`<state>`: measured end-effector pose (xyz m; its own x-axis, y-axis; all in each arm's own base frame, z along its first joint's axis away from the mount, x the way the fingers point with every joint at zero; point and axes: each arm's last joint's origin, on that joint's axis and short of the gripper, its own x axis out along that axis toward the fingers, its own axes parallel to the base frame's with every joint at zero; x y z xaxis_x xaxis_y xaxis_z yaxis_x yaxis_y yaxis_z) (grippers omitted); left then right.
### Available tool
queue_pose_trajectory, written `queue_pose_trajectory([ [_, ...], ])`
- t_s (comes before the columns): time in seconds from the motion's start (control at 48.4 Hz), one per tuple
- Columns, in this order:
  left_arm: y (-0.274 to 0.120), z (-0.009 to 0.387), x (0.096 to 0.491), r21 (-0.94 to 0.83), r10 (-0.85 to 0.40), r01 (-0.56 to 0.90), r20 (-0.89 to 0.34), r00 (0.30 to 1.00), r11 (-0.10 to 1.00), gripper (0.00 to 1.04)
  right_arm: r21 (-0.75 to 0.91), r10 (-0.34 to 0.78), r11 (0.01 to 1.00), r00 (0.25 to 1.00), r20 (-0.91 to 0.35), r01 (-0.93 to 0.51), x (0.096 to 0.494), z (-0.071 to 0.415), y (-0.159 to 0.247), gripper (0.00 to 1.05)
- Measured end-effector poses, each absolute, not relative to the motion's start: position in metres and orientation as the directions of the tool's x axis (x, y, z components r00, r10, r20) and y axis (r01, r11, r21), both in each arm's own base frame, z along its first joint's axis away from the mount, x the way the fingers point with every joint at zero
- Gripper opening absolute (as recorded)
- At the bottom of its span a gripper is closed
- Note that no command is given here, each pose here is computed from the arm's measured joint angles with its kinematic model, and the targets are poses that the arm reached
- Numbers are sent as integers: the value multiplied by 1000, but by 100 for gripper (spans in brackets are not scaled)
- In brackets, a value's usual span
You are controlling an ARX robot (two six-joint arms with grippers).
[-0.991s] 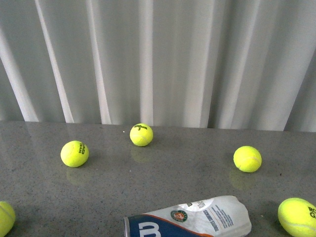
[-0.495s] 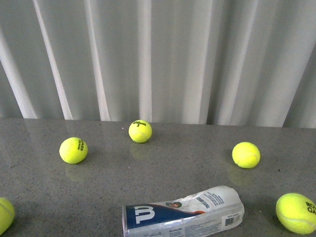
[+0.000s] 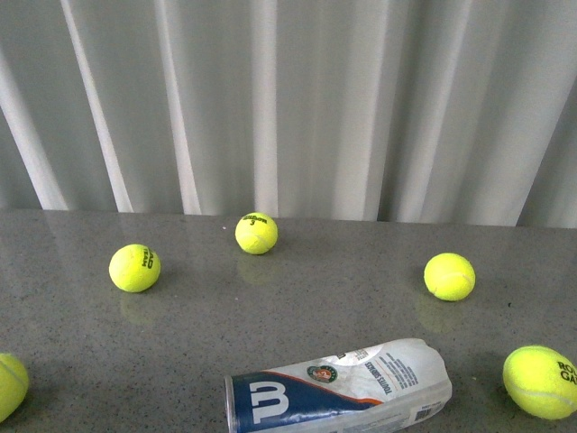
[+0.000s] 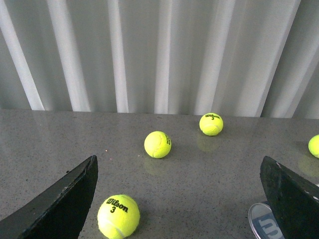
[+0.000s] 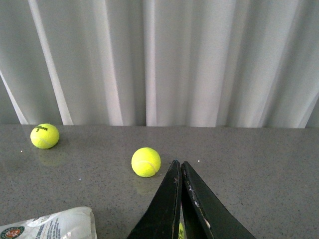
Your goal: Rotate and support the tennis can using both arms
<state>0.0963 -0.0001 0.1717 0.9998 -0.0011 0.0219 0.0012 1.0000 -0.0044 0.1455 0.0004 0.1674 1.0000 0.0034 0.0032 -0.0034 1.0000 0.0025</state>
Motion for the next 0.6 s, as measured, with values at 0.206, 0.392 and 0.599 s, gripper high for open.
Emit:
queue_pose_trajectory([
  [0.206, 0, 172, 96, -4, -1, 1, 22, 1000, 1000, 98, 2, 3, 1000, 1000, -11, -3, 137, 163, 0, 3],
  [0.392, 0, 172, 96, -4, -1, 1, 22, 1000, 1000, 98, 2, 3, 1000, 1000, -2, -3, 130, 166, 0, 3],
  [0.599, 0, 172, 96, -4, -1, 1, 22, 1000, 1000, 98, 2, 3, 1000, 1000, 4, -3, 124, 167, 0, 3],
])
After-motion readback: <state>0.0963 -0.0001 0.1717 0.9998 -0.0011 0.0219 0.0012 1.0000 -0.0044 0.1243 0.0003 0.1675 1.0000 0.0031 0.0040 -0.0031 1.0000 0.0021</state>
